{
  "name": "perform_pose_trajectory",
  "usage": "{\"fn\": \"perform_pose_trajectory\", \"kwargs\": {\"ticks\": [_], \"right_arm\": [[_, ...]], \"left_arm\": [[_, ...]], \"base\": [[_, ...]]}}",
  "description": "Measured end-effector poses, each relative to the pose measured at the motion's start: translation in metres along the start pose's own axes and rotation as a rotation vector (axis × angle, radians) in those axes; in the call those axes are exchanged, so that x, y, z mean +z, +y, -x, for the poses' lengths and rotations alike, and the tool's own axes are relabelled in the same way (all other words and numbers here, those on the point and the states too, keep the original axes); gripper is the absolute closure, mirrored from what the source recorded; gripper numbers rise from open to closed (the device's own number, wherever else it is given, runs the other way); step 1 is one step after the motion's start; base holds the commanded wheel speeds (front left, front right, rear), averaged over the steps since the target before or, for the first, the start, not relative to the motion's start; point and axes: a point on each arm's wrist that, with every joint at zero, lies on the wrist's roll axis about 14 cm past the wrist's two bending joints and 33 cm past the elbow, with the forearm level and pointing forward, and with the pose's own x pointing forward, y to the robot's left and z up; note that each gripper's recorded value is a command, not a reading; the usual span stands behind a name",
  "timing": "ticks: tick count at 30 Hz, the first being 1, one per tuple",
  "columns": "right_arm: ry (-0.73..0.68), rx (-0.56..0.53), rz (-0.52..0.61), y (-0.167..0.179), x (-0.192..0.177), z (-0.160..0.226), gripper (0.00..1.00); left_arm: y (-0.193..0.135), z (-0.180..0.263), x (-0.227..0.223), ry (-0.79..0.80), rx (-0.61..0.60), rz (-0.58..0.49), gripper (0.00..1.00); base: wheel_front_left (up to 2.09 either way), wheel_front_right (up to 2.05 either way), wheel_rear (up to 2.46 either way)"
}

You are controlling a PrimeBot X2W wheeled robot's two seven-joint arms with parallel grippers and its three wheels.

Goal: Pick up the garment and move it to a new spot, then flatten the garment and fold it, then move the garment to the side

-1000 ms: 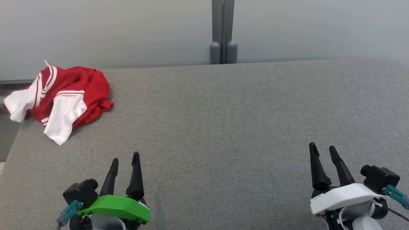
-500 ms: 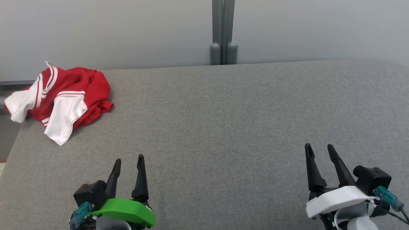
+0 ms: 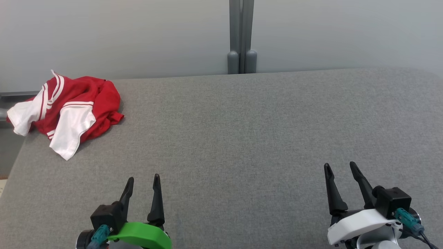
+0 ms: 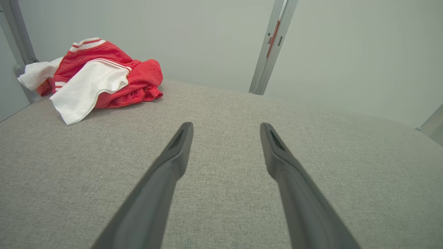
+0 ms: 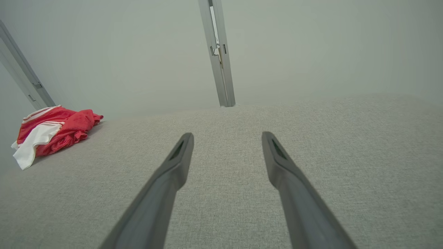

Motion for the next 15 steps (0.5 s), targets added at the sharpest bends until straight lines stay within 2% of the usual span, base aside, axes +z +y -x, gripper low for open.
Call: {"fn": "perform_pose_trajectory", "kwargs": {"ticks": [15], "right_arm": [[-0.016,0.037,0.111,0.0075,0.0022,0.0026,0.0]], "left_arm": [[0.0026,0.0071,-0.0002,-0.02,0.008,-0.098,0.0]], "base": [[0.0,0.0,0.0]]}}
